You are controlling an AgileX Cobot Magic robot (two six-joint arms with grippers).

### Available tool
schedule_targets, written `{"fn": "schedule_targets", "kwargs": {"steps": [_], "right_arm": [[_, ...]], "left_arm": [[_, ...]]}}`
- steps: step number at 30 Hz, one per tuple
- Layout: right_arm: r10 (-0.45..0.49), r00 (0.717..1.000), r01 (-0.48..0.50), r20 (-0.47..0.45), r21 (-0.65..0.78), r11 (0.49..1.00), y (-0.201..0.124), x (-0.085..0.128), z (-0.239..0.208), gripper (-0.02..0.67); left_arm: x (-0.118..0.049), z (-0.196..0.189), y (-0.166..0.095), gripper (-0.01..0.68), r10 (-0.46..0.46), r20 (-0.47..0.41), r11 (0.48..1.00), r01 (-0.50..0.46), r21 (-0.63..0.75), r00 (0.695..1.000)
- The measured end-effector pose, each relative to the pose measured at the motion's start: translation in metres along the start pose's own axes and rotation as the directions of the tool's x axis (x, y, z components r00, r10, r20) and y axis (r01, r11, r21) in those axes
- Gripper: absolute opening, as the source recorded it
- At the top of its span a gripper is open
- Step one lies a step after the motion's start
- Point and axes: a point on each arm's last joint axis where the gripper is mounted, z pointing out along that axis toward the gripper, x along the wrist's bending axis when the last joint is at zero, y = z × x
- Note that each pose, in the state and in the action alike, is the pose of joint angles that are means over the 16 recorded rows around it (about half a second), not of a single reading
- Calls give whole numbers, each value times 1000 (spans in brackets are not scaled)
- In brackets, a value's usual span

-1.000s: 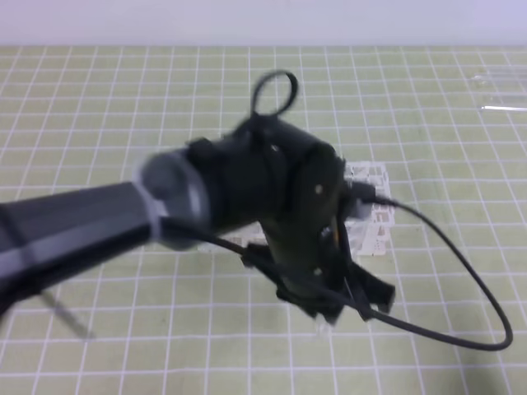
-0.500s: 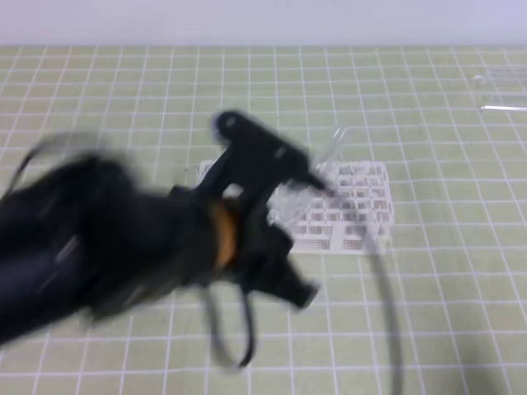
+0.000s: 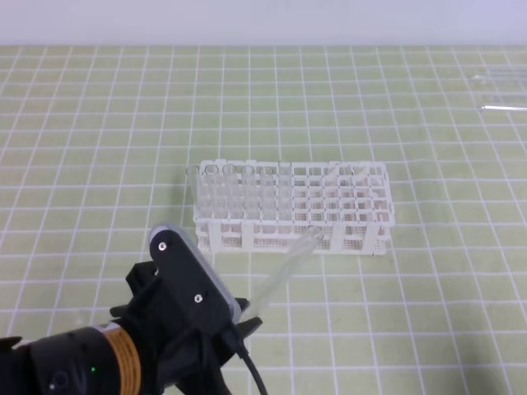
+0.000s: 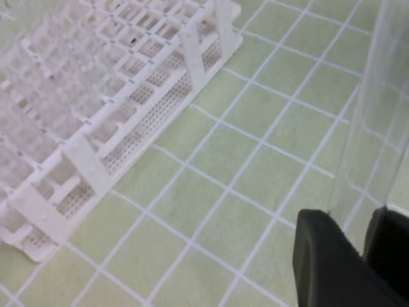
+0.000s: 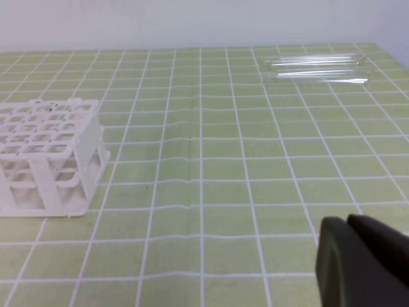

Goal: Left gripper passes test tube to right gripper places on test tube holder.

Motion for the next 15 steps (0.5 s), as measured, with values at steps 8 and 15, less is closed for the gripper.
{"fn": "schedule_targets", "kwargs": {"steps": [8,15], "right_arm": [[0,1000,0,0,0,1000,0,0,0,-18],[1,1000,-1,0,-1,1000,0,0,0,-18]], "left_arm": [[-4,1,-1,104,-3,27,999,5,-48,1000],[-5,1,3,104,-2,43,995,6,-95,999]]}}
